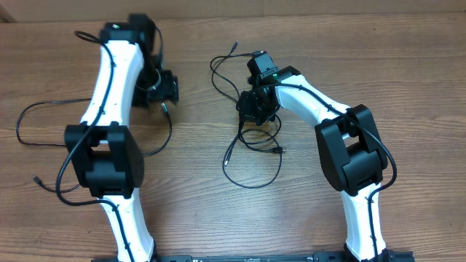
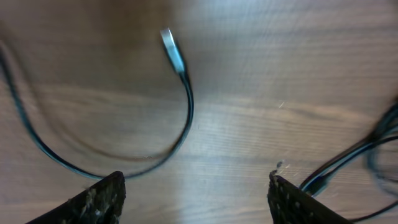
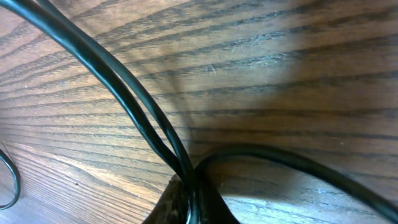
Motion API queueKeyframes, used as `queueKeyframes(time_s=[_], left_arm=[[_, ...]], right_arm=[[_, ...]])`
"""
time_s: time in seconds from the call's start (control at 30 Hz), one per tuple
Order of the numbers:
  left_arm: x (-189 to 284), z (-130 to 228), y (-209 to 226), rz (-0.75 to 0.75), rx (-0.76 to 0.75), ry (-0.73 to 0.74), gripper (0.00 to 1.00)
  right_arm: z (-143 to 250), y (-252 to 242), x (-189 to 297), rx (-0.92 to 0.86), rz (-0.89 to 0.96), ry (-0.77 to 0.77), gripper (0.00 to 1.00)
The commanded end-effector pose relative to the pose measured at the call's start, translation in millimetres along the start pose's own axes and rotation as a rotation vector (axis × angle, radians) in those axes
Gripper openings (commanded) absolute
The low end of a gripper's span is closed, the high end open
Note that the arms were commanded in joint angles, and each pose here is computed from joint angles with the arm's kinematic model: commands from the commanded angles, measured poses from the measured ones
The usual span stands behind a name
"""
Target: Untangle cables
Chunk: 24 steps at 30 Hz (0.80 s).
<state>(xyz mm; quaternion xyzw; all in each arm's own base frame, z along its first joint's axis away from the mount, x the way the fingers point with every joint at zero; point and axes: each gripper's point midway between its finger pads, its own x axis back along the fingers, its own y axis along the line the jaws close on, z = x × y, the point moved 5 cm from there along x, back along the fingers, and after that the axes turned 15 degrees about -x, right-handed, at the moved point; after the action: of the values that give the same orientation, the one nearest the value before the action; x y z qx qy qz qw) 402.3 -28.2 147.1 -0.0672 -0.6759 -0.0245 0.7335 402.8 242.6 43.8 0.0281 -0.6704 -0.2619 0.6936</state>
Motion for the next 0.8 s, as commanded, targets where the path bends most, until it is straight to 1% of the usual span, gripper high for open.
queueKeyframes(time_s=[0.0,0.1,0.17,0.2,0.23,0.27,0.3,0.33,0.4,0.43,0.53,0.77], left_arm=[[-36,14,-5,-0.039,0.031,0.115,0.72],[-61,19,-8,-0.044,0.035,0.131,0.72],[-77,18,-7,-0.045,0.035,0.117,0.68],[-83,17,-6,-0.045,0.035,0.106,0.60],[-88,15,-4,-0.045,0.038,0.089,0.49],[-91,13,-3,-0.045,0.041,0.075,0.35],[-94,11,0,-0.045,0.046,0.058,0.27],[-95,8,2,-0.045,0.049,0.041,0.19],[-98,-1,8,-0.050,0.058,-0.008,0.08],[-99,-3,11,-0.060,0.062,-0.025,0.04],[-101,-15,26,-0.139,0.076,-0.096,0.04],[-103,-33,70,-0.398,0.135,-0.228,0.04]], right_arm=[[9,-44,-46,-0.032,0.177,0.035,0.09],[9,-44,-46,-0.032,0.177,0.035,0.09],[9,-44,-46,-0.032,0.177,0.035,0.09],[9,-44,-46,-0.032,0.176,0.035,0.09],[9,-44,-46,-0.032,0.177,0.035,0.09],[9,-44,-46,-0.032,0.177,0.035,0.09],[9,-44,-46,-0.033,0.177,0.036,0.09],[9,-44,-46,-0.033,0.177,0.036,0.09],[9,-44,-46,-0.032,0.177,0.035,0.09],[9,-44,-46,-0.032,0.177,0.035,0.09],[9,-44,-46,-0.032,0.177,0.035,0.09],[9,-44,-46,-0.032,0.177,0.035,0.09]])
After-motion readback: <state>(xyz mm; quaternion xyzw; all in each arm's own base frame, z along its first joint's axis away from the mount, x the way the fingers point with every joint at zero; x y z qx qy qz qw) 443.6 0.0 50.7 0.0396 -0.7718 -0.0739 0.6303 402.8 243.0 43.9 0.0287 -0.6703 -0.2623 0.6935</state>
